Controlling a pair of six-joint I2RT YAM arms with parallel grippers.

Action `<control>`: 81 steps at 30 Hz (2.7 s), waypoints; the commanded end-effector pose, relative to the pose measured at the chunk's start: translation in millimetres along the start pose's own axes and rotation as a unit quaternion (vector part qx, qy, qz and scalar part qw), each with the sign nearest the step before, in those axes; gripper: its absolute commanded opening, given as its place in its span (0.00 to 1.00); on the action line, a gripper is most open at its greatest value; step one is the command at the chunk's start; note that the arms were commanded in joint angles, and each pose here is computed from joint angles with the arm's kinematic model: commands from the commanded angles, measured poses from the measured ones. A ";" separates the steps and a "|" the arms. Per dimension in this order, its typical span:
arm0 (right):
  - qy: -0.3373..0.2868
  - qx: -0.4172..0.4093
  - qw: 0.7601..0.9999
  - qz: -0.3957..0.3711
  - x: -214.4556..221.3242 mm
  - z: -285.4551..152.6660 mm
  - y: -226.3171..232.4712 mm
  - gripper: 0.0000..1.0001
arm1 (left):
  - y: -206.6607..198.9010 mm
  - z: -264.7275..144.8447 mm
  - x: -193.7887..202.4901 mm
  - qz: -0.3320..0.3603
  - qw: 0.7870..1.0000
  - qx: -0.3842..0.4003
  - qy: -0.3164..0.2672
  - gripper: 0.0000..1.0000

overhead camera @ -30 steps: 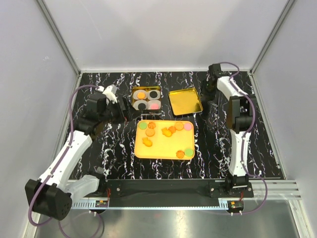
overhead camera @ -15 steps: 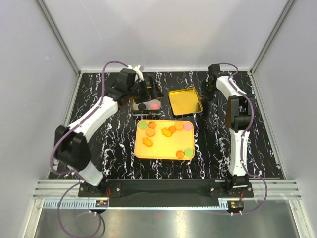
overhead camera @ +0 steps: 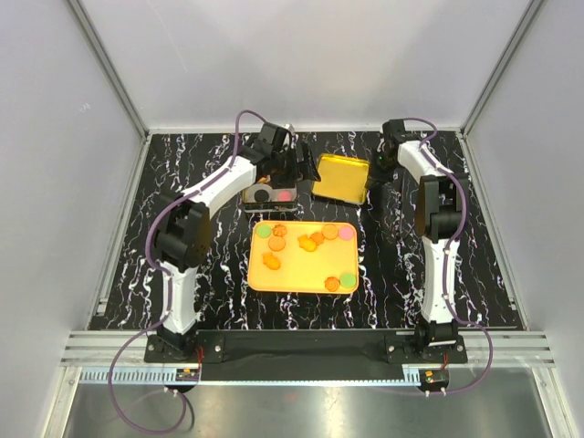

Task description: Pack the cookies

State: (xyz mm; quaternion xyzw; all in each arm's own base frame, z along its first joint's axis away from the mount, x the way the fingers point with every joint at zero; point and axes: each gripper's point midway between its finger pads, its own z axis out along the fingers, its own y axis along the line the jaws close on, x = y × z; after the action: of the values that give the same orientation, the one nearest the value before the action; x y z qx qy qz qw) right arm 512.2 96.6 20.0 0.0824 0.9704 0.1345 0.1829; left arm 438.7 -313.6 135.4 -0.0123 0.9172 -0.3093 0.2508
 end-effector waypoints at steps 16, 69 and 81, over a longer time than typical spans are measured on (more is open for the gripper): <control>-0.074 -0.114 0.990 0.028 -22.2 -84.1 34.2 0.00 | -7.8 5.4 -38.6 0.014 1.000 0.018 -0.014 0.99; -0.305 -0.065 0.893 -0.324 73.0 -180.6 180.7 0.75 | -9.5 -60.5 -17.7 -0.096 0.985 0.135 0.053 0.00; -0.336 0.017 0.822 -0.459 100.5 -145.7 211.7 0.77 | -9.4 -81.1 -13.5 -0.095 0.984 0.140 0.059 0.00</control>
State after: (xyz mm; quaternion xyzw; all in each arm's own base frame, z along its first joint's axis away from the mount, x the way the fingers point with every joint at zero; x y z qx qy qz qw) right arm 372.6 286.3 166.8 -0.3237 0.8039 0.0260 0.4983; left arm 413.8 -273.3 150.8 -0.0799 0.8945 -0.4218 0.1247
